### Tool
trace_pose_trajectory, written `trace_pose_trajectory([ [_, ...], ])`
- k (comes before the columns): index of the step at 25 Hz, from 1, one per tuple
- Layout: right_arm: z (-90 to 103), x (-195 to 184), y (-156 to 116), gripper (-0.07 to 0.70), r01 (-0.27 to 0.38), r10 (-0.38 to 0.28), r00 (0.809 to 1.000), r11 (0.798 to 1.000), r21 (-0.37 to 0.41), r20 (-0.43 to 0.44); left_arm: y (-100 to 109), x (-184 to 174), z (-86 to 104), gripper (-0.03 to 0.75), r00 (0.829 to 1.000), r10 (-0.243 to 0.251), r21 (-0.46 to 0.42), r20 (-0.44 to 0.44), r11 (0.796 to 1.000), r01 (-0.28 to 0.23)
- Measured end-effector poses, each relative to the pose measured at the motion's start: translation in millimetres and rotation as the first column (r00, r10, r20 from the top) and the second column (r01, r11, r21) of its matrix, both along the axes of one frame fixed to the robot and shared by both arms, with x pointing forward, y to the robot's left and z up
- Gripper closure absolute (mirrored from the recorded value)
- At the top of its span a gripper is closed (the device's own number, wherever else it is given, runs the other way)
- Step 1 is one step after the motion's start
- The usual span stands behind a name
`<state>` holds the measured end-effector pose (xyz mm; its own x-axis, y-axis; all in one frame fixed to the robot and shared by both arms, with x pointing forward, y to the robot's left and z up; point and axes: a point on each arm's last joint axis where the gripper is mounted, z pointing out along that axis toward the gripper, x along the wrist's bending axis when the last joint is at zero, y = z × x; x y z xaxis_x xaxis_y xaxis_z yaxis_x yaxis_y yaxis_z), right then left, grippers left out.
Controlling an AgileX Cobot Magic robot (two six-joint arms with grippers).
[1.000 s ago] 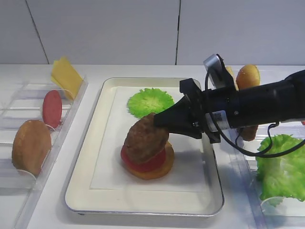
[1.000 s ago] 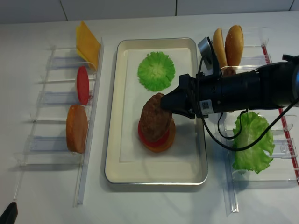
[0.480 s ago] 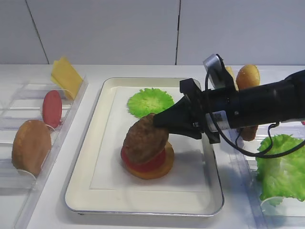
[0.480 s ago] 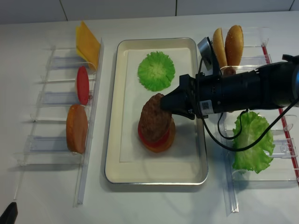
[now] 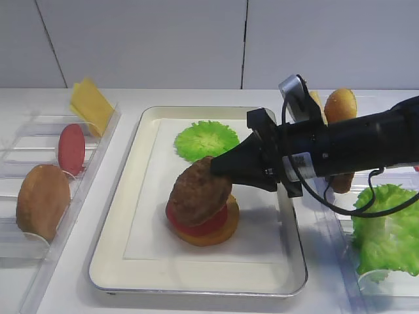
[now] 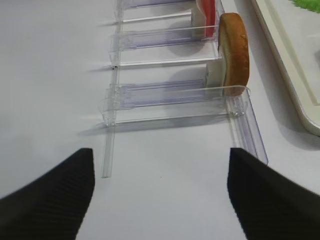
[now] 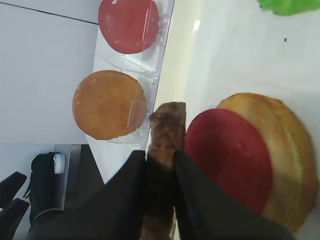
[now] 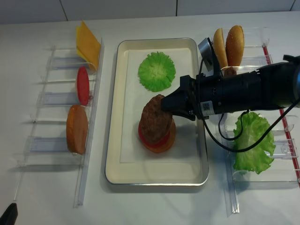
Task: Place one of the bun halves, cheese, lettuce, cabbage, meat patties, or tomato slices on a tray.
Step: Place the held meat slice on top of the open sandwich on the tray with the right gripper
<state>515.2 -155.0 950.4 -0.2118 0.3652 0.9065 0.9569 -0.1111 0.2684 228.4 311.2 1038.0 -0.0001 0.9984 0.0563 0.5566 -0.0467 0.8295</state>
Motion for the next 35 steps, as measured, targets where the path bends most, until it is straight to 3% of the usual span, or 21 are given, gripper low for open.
trace_pose_trajectory([
  [23,-1.5,-0.1,-0.2,0.448,-0.001,0.001,1.0,1.0,-0.01,-0.005,0.0,0.0,0.0,0.715,1.0,0.0,0.0,0.0,1.0,0.0],
  [28,-10.2,1.0,0.3,0.447,-0.004,0.003,0.999,1.0,-0.011,-0.038,0.0,0.0,0.0,0.715,1.0,0.0,0.0,0.0,1.0,0.0],
  [35,-14.3,2.0,0.6,0.256,-0.001,0.001,0.999,1.0,-0.009,-0.051,0.0,0.0,0.0,0.715,1.0,0.0,0.0,0.0,1.0,0.0],
])
